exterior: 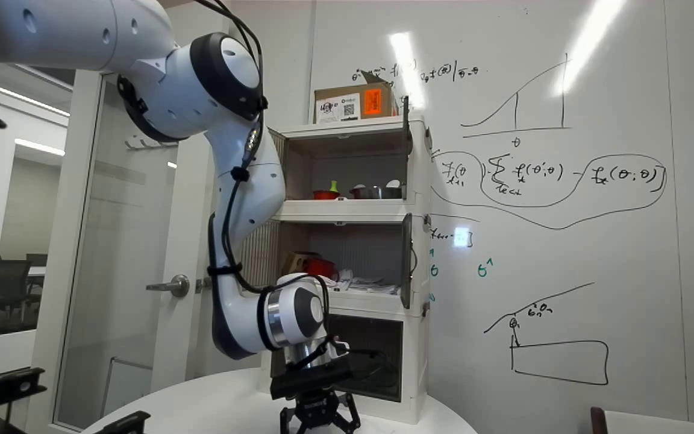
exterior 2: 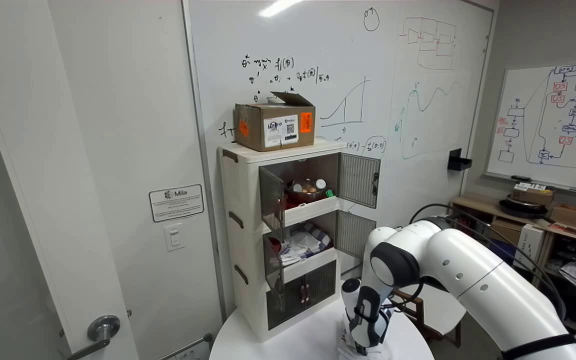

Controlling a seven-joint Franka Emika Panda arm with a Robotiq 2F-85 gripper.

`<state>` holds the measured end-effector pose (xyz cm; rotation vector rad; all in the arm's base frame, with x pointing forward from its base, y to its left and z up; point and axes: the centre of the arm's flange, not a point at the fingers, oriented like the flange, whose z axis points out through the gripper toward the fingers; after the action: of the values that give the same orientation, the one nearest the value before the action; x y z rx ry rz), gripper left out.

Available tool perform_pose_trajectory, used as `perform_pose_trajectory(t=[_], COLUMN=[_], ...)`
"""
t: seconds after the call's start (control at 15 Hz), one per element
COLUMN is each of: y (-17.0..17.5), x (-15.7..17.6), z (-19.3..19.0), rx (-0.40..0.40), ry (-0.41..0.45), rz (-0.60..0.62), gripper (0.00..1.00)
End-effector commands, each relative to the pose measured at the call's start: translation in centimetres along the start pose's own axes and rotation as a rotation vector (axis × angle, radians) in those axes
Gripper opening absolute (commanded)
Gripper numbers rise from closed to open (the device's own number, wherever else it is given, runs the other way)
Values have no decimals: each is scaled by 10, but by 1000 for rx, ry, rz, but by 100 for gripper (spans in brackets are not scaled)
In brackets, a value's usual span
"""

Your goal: Put one towel in the middle cabinet

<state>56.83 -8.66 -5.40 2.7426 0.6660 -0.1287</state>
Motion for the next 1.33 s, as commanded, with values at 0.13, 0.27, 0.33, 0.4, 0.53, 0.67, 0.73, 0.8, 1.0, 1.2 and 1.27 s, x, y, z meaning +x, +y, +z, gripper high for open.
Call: perform_pose_trajectory(t=[0.13,0.27,0.33,0.4,0.53,0.67,0.73,0.8,1.0,1.2,1.27], y=[-1,2,3,4,7,9,10,10,10,11,11], x=[-4,-2,-1,0,-1,-1,-2,-2,-6,-7,-7], z=[-4,2,5,7,13,16,18,19,16,10,7], rx=[-14,-37,-48,-55,-69,-80,-84,-85,-82,-75,-72], ry=[-1,-3,-4,-5,-8,-10,-12,-12,-10,-2,2], rz=[1,7,15,20,29,31,32,31,30,32,32], gripper=[100,100,100,100,100,100,95,74,60,37,31])
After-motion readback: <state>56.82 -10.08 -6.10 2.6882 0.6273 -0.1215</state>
